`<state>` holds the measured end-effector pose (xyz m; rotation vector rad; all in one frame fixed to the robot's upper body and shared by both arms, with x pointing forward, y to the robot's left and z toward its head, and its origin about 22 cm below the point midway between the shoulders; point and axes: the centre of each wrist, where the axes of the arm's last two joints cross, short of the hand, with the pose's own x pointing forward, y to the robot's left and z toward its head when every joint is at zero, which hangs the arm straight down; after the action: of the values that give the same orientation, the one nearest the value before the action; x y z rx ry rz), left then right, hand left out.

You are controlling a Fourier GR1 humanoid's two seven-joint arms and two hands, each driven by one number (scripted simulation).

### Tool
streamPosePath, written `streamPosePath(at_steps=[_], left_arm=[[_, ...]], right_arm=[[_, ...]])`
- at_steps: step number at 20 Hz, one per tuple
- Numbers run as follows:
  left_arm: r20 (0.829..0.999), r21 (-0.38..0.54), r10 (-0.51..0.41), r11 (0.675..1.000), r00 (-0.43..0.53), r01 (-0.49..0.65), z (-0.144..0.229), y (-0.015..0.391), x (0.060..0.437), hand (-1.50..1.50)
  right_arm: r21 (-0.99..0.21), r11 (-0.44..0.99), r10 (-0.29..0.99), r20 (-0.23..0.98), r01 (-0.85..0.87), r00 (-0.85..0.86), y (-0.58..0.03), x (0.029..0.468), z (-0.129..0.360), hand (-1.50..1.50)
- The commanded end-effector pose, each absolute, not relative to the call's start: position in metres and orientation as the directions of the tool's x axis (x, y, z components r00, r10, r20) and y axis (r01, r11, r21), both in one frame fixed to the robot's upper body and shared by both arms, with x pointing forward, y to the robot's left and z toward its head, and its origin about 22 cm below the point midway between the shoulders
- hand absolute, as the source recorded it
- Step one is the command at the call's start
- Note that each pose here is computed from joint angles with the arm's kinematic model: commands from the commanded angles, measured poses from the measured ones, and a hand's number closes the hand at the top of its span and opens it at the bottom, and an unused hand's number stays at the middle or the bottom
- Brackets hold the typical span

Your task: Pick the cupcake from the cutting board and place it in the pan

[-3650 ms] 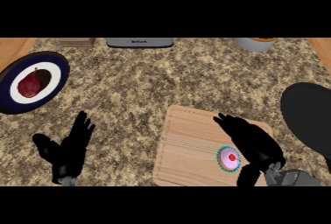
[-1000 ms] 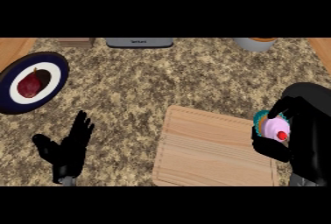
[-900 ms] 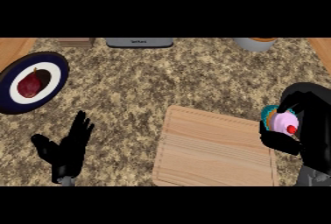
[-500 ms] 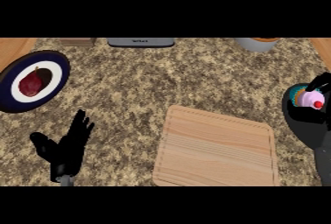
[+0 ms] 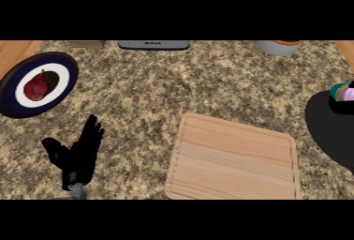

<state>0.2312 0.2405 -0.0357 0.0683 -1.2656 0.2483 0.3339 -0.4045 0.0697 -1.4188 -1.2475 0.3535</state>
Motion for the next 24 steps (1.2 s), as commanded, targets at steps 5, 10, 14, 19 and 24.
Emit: streamPosePath(at_steps=[5,10,14,19,24], left_arm=[[0.943,-0.092,0.146,0.978,0.298,-0.187,-0.041,0.234,0.233,0.00],[0.948,-0.100,0.148,0.979,0.282,-0.177,-0.045,0.237,0.234,0.00],[0.943,-0.106,0.157,0.977,0.294,-0.182,-0.038,0.231,0.241,0.00],[0.940,-0.105,0.166,0.972,0.297,-0.208,-0.036,0.239,0.231,0.00],[0.937,-0.098,0.159,0.974,0.310,-0.203,-0.047,0.245,0.221,0.00]], right_arm=[[-0.944,0.192,0.769,0.315,0.269,0.556,-0.455,0.334,0.038,-1.50],[-0.923,0.236,0.777,0.368,0.305,0.510,-0.465,0.333,0.030,-1.50],[-0.848,0.339,0.769,0.499,0.408,0.399,-0.469,0.334,0.033,-1.50],[-0.559,0.599,0.591,0.792,0.573,0.154,-0.467,0.344,0.048,-1.50],[-0.352,0.724,0.406,0.913,0.593,0.045,-0.503,0.323,0.061,-1.50]])
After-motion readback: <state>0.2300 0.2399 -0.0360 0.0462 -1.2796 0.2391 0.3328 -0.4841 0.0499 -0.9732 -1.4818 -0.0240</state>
